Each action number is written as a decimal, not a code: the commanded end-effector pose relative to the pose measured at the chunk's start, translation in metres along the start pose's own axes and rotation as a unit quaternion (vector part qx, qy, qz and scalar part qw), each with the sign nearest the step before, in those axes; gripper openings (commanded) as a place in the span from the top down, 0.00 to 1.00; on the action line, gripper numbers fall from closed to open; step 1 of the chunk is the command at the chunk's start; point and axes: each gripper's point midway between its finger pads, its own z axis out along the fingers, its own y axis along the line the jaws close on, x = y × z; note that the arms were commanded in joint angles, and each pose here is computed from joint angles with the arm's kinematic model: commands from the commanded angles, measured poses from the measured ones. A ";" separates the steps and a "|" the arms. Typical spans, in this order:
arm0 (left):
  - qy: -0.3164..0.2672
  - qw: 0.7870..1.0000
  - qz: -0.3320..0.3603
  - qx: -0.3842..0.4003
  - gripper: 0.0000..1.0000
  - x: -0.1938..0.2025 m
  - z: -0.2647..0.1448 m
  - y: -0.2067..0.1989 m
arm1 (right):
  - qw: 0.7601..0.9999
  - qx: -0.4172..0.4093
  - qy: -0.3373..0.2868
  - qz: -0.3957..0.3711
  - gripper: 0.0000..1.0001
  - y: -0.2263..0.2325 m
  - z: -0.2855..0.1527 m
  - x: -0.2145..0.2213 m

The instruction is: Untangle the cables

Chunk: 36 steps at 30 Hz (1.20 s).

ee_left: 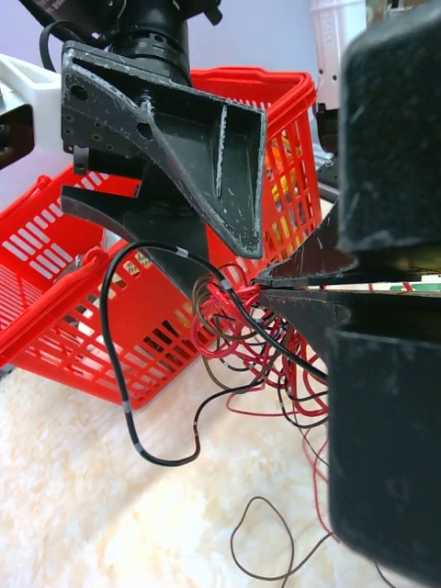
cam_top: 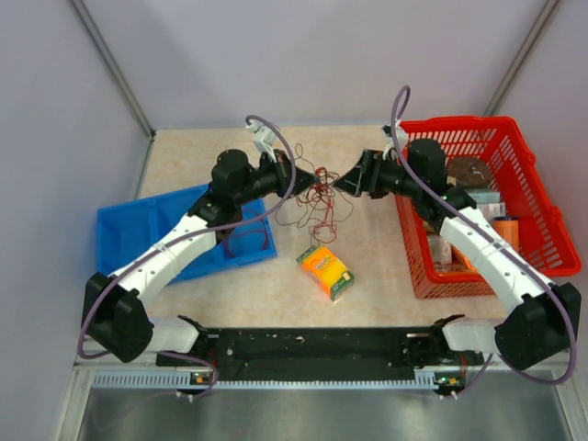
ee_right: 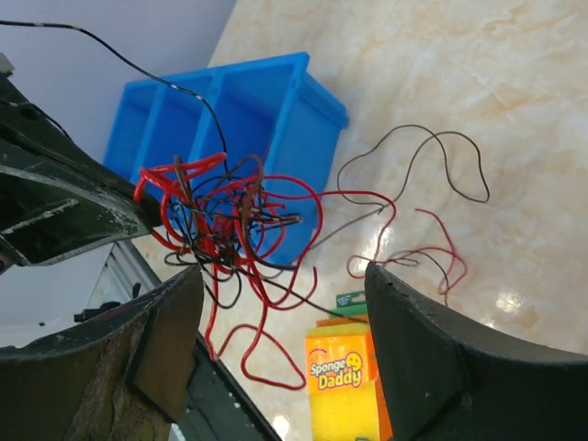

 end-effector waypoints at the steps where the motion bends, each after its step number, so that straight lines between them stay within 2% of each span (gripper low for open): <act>1: -0.032 0.998 0.001 0.052 1.00 -0.021 -0.010 -0.027 | 0.996 -0.072 -0.053 -0.027 0.31 0.037 0.000 -0.025; 8: -0.028 0.996 -0.017 0.078 1.00 -0.019 -0.009 -0.035 | 0.991 -0.109 -0.060 -0.042 0.32 0.058 0.010 -0.017; 11: -0.028 0.995 -0.025 0.090 1.00 -0.019 -0.012 -0.038 | 0.993 -0.095 -0.056 -0.041 0.43 0.053 0.016 -0.012; 13: -0.026 0.994 -0.033 0.097 1.00 -0.018 -0.014 -0.041 | 0.993 -0.092 -0.059 -0.039 0.56 0.051 0.020 -0.011; 17: -0.019 0.992 -0.055 0.113 1.00 -0.017 -0.017 -0.042 | 0.995 -0.053 -0.076 -0.024 1.00 0.036 0.027 -0.014; 21: -0.007 0.991 -0.069 0.114 1.00 -0.013 -0.023 -0.035 | 0.987 0.119 -0.102 0.018 1.00 -0.028 0.026 -0.018; 24: 0.001 0.993 -0.072 0.097 1.00 -0.008 -0.033 -0.023 | 0.961 0.255 -0.107 0.016 1.00 -0.081 0.018 -0.014; 28: -0.019 0.995 -0.051 0.082 1.00 -0.012 -0.059 -0.021 | 0.927 0.365 -0.089 -0.013 1.00 -0.132 0.015 0.000; 32: -0.072 0.994 0.032 0.076 1.00 -0.039 -0.090 -0.046 | 0.891 0.446 -0.062 -0.055 1.00 -0.170 0.018 0.008; 36: -0.166 0.975 0.140 0.051 1.00 -0.078 -0.134 -0.079 | 0.879 0.464 -0.058 -0.091 1.00 -0.178 0.025 0.000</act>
